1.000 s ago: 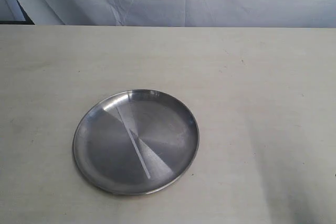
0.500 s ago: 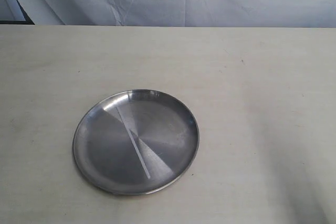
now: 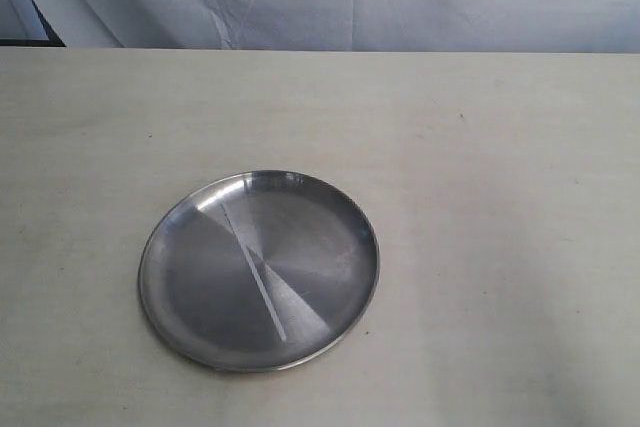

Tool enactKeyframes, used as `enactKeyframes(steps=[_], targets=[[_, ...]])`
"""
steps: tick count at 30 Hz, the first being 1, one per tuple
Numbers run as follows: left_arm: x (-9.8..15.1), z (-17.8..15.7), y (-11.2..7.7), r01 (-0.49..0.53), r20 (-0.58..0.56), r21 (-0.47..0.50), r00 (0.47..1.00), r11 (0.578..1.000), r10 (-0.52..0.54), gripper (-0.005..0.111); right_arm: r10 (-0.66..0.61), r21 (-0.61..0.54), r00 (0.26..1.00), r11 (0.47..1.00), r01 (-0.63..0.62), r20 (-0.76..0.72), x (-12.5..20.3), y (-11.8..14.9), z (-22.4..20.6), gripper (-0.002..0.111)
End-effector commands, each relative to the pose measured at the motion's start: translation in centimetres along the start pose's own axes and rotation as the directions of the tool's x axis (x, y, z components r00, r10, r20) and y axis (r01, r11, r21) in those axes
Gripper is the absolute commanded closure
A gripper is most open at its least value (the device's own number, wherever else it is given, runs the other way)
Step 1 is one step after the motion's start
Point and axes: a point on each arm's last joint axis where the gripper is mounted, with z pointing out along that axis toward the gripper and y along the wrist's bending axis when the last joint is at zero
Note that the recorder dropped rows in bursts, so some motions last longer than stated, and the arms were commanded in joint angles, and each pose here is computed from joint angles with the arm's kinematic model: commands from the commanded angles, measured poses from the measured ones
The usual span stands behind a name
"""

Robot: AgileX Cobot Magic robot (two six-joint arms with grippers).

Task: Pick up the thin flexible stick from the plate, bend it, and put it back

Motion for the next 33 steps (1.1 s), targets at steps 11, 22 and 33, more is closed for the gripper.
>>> enactKeyframes(steps=[11, 22, 33], targets=[[0.1, 0.0, 0.0, 0.004, 0.006, 0.000, 1.000, 1.000, -0.004, 0.106, -0.176, -0.238, -0.287, 0.951, 0.197, -0.941, 25.6, 0.3, 13.0, 0.109], [0.1, 0.0, 0.0, 0.004, 0.006, 0.000, 1.000, 1.000, -0.004, 0.106, -0.344, -0.404, -0.324, 0.904, 0.141, -0.881, 33.7, 5.3, 12.2, 0.080], [0.1, 0.0, 0.0, 0.004, 0.006, 0.000, 1.000, 1.000, -0.004, 0.106, -0.287, -0.356, -0.326, 0.918, 0.176, -0.901, 38.5, 4.5, 12.3, 0.061]])
